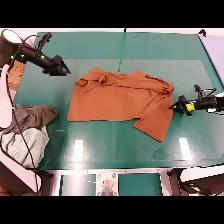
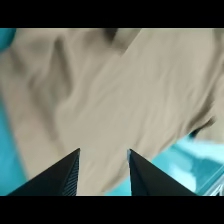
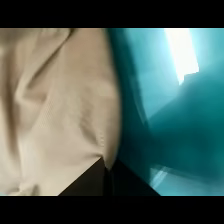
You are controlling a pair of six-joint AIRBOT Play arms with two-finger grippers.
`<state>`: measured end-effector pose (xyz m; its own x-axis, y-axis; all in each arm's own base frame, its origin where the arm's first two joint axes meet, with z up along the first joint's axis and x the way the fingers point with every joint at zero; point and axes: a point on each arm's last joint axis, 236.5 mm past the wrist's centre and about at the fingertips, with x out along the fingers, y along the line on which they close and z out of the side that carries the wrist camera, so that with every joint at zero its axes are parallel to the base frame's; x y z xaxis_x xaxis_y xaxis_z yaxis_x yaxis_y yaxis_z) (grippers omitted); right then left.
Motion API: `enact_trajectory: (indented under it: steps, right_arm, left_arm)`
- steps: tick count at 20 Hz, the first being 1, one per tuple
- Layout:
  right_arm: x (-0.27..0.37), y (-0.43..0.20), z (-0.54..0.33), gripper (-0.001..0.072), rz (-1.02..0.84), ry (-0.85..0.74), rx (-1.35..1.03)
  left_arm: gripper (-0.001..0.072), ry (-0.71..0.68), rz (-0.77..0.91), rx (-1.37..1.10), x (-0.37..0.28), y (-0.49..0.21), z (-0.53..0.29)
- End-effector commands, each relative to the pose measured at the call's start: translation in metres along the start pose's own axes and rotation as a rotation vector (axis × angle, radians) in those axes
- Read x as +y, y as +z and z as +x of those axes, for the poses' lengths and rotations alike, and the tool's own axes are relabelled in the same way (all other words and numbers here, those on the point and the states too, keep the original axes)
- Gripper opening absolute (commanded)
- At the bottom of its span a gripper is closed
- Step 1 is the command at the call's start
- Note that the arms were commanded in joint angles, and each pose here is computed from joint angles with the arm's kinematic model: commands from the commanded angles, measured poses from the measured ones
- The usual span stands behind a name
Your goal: Fold the shirts.
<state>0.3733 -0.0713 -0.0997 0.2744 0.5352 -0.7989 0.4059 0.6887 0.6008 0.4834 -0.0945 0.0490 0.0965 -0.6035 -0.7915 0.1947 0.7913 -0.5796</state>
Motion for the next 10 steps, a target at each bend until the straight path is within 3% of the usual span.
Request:
enact_trajectory:
  steps: [1,10]
  right_arm:
    - [-0.002,0.027,-0.039,0.002,0.022,0.009,-0.089]
    - [-0.048,0.013,-0.043,0.002,0.105,-0.023,-0.105]
  left_arm:
    - [0.0353,0.108,-0.097,0.117,0.026,-0.034,-0.006]
    - [0.0382,0.11,-0.383,0.237,0.036,-0.168,0.068]
